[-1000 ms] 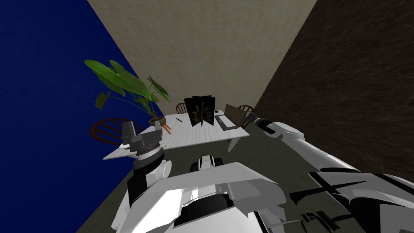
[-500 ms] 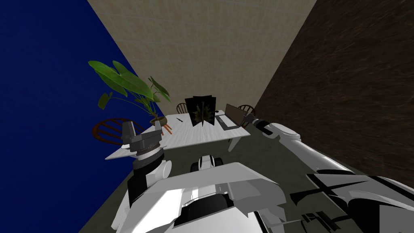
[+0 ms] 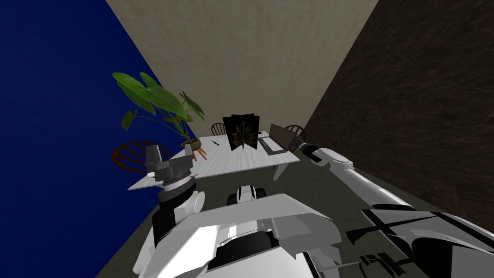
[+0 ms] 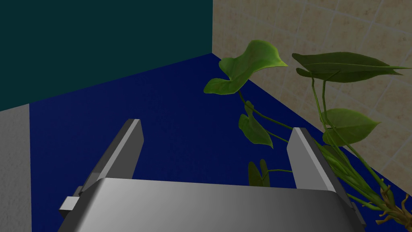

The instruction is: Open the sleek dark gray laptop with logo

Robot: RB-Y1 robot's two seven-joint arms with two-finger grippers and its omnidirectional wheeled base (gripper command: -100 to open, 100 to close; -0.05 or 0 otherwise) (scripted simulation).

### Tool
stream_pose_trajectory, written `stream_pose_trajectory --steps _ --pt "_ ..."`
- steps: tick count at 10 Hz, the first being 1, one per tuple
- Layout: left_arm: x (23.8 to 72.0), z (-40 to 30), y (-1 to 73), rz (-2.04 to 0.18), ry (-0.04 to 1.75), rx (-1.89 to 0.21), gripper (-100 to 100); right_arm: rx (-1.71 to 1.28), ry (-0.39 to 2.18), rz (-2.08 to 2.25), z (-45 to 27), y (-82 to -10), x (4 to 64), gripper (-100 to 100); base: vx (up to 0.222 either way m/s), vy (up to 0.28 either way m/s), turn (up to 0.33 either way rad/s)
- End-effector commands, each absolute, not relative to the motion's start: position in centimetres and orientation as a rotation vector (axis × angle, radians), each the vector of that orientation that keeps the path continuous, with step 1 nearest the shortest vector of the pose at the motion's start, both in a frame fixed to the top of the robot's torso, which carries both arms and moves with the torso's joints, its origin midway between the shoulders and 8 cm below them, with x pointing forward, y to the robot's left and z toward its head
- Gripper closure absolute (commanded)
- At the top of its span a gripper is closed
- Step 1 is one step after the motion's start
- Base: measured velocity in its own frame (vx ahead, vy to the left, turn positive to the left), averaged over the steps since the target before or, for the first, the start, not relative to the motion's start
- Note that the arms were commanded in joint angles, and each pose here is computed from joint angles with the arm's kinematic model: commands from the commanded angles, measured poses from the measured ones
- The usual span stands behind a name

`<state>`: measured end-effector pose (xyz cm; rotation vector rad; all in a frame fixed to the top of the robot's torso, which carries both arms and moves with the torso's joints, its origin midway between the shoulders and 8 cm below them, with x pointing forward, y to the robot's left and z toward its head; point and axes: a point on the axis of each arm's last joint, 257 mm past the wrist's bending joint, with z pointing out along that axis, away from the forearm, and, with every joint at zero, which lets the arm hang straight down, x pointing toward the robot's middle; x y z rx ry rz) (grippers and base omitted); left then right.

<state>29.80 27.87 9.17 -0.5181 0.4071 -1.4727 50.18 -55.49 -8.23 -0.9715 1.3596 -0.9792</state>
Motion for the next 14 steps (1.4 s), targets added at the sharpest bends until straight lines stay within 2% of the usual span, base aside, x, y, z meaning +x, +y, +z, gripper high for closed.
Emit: stream_pose_trajectory --steps 1,4,5,14 --pt "29.8 9.2 27.9 -1.473 0.407 -0.518 0 -1.040 1.317 -1.056 -8.7 -54.3 50.2 100 -0.006 0.055 -0.006" --pt "29.8 9.2 27.9 -1.473 0.407 -0.518 0 -1.064 1.301 -1.082 -8.8 -54.0 50.2 100 0.001 0.041 -0.003" --pt "29.8 9.2 27.9 -1.473 0.407 -0.518 0 -1.042 1.317 -1.059 -8.5 -54.5 50.3 -100 -0.006 -0.026 0.033" --pt "29.8 9.2 27.9 -1.473 0.407 -0.518 0 -0.918 1.393 -0.938 -6.6 -56.8 50.6 -100 -0.008 -0.054 0.027"
